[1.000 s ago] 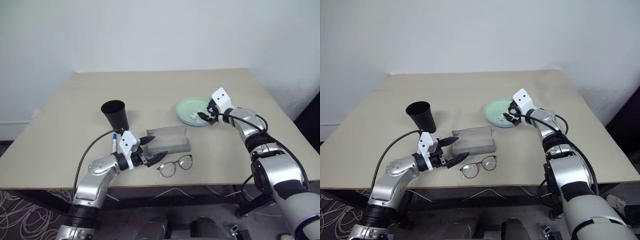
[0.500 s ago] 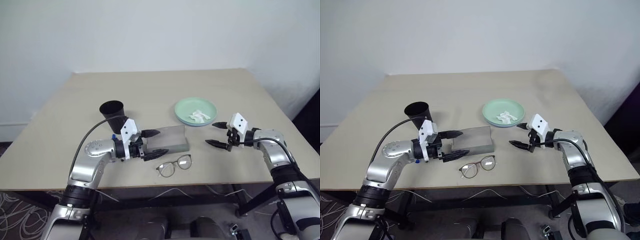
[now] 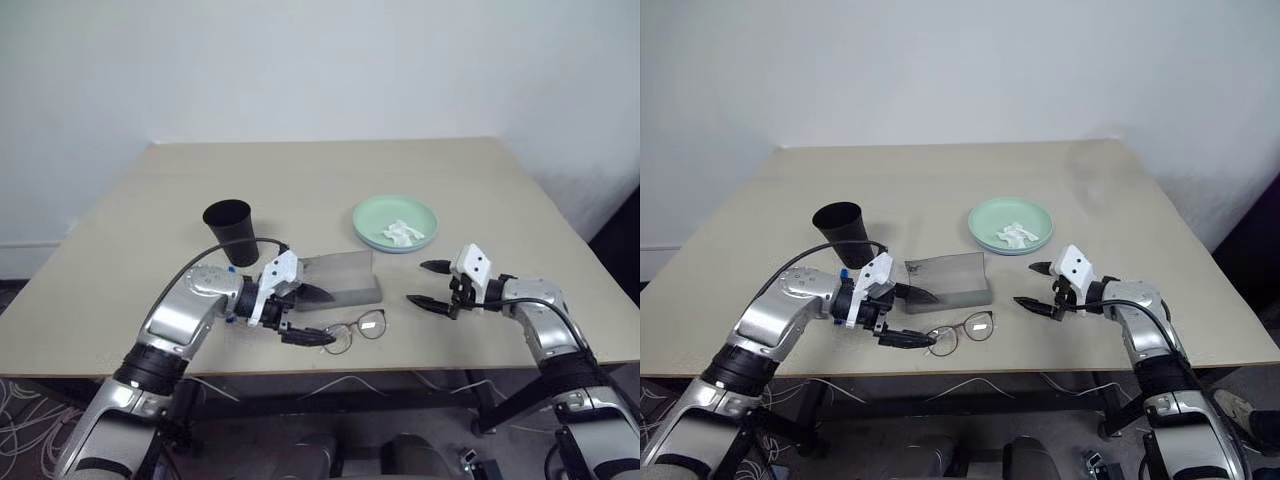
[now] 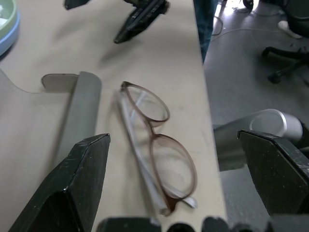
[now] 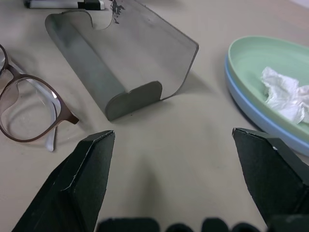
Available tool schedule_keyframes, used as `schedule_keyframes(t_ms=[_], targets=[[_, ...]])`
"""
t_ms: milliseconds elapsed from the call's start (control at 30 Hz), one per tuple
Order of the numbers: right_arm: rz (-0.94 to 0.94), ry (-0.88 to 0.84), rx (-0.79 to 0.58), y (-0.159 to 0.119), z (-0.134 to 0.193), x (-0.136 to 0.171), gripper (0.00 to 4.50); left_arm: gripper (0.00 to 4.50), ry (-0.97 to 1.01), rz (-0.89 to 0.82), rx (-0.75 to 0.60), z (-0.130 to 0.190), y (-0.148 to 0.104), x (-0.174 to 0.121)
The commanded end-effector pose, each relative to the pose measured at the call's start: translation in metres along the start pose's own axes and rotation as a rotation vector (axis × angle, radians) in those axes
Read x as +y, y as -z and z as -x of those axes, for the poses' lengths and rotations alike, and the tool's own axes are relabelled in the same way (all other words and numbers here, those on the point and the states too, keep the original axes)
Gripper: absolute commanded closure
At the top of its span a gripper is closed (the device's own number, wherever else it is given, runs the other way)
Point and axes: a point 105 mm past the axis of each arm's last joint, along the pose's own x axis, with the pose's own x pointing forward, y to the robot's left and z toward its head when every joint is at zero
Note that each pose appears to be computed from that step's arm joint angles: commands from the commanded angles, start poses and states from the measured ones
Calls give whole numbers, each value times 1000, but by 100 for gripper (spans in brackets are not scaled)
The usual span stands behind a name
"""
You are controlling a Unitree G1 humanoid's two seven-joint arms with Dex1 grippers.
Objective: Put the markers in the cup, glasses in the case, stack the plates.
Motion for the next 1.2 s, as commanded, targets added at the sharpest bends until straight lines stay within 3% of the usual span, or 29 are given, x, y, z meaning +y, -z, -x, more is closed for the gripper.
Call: schedule_keyframes(t_ms=[33,433,533,767,1033,1133,1200], targets=[[35,39,-55,-16,2,-4,28,0,19,-24,12,-9,-10,10],[22,111,-84,-19,-1,-4,28,0,122,-9,91,-40,-6,22],[18,122,-87,-18,-1,-3,24,59,134,-9,108,-43,-3,22],[10,135,-85,-15,0,-1,24,302,155,-9,138,-47,4,18],[13,146,-80,-15,-2,-4,24,302,151,-10,150,-47,8,18],[15,148,-81,-16,-3,-4,24,366,151,-4,145,-46,7,17],[16,147,-82,-16,-4,-4,24,433,147,-2,140,-46,7,18]])
